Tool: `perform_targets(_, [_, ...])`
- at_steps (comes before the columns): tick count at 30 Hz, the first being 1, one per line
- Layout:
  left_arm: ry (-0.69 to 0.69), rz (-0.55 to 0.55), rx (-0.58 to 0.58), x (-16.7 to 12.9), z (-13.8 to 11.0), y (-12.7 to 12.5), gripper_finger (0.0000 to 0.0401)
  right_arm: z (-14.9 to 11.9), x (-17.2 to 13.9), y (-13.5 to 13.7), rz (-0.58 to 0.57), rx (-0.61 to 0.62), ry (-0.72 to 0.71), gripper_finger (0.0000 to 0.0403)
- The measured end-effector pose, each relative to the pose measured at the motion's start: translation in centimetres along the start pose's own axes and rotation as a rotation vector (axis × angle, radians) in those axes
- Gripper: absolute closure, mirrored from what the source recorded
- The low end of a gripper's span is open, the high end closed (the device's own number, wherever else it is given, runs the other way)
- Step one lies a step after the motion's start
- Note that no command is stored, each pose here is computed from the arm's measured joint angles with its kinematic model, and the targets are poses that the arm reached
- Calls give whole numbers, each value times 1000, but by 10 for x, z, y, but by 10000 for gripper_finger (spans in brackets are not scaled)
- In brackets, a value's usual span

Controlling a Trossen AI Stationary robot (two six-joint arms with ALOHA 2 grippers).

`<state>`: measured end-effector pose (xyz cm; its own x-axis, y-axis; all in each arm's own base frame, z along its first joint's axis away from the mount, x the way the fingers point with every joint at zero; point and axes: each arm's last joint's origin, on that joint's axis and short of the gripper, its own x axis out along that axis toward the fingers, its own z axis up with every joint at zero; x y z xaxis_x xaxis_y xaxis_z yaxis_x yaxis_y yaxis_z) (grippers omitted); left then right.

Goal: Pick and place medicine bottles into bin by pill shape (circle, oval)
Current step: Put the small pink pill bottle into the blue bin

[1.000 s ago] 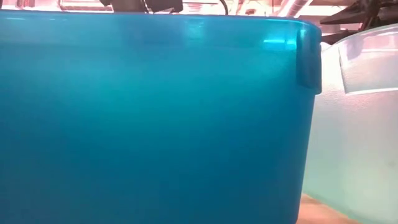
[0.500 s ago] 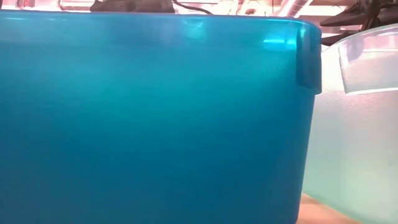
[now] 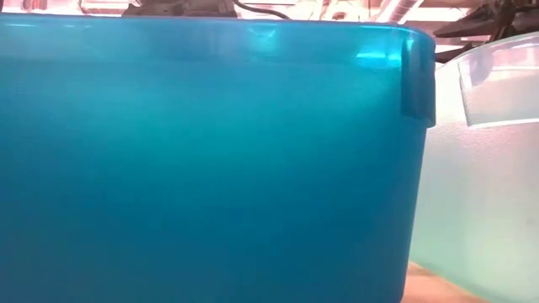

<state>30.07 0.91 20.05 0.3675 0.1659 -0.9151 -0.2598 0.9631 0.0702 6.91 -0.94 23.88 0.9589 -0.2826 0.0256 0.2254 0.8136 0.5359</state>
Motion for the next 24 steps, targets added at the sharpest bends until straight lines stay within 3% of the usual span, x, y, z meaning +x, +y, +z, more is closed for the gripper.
perform_targets(4, [10, -24, -5, 0, -1, -1, 69, 0, 0, 0, -3, -2, 5, 211])
perform_targets(16, [2, 9, -10, 0, 0, 0, 179, -2, 0, -1, -13, -7, 20, 210])
perform_targets(24, [-4, -2, -1, 0, 0, 0, 192, -2, 0, -1, -13, -9, 20, 211])
